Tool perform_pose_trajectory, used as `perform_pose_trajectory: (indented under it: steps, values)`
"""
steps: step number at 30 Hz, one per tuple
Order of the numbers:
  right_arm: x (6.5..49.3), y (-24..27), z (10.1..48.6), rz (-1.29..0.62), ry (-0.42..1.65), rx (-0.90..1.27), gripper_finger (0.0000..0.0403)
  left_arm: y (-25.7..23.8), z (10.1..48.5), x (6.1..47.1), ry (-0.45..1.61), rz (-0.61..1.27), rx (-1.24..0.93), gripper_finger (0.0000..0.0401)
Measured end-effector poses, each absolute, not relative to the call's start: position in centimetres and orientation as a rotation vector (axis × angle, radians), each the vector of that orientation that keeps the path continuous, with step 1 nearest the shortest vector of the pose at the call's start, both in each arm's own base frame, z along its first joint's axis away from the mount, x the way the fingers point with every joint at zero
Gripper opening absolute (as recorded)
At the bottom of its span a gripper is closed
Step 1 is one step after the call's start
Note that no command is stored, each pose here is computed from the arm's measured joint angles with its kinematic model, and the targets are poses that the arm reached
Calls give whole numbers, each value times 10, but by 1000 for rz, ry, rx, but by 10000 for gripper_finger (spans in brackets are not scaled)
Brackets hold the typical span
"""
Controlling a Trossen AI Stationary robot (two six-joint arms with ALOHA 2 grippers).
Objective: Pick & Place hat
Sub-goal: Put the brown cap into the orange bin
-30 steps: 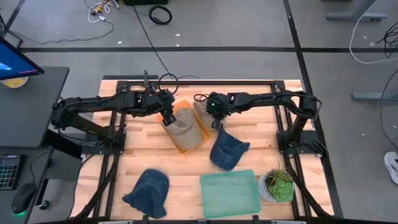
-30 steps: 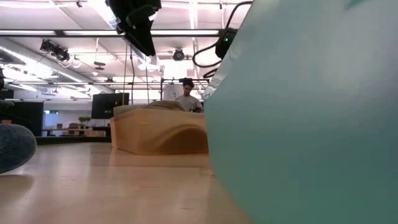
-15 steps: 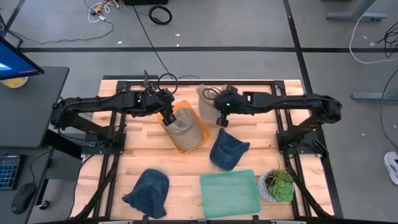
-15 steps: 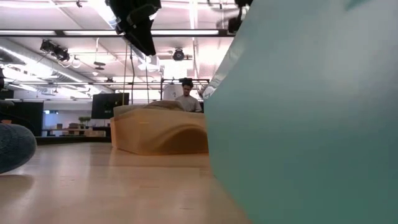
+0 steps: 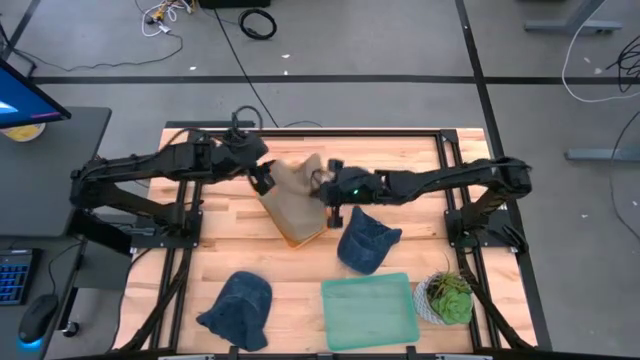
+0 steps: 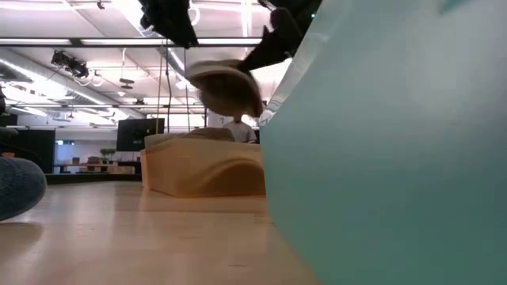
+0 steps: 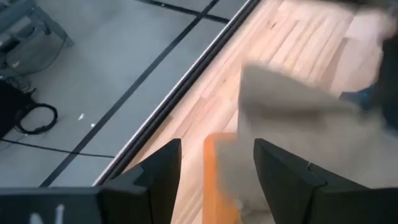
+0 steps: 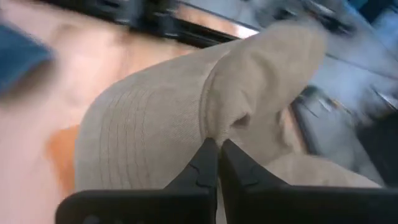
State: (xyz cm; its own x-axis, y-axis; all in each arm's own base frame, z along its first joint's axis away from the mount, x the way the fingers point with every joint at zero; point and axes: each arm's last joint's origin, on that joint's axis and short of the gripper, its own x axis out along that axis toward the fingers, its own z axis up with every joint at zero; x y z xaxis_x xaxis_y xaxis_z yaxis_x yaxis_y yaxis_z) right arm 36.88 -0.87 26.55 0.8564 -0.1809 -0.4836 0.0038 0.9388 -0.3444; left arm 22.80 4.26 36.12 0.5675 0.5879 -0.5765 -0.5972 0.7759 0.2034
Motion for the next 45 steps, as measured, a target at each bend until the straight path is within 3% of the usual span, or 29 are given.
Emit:
perform_pose_trajectory:
  steps: [4,13,29,34,45]
  values:
    - [388,4,244,9,495,-436,2,41,368,218,649,697,-20,206]
    - [402,7,211,44,545,-538,4,40,371,208,652,691,-23,206]
    - [394,-1,194,82,727,-607,10,33,368,207,686,675,-30,206]
    - [395,-1,195,79,714,-612,45,33,368,207,684,677,-37,206]
    - [393,8,199,32,711,-559,162,29,367,207,683,665,-50,206]
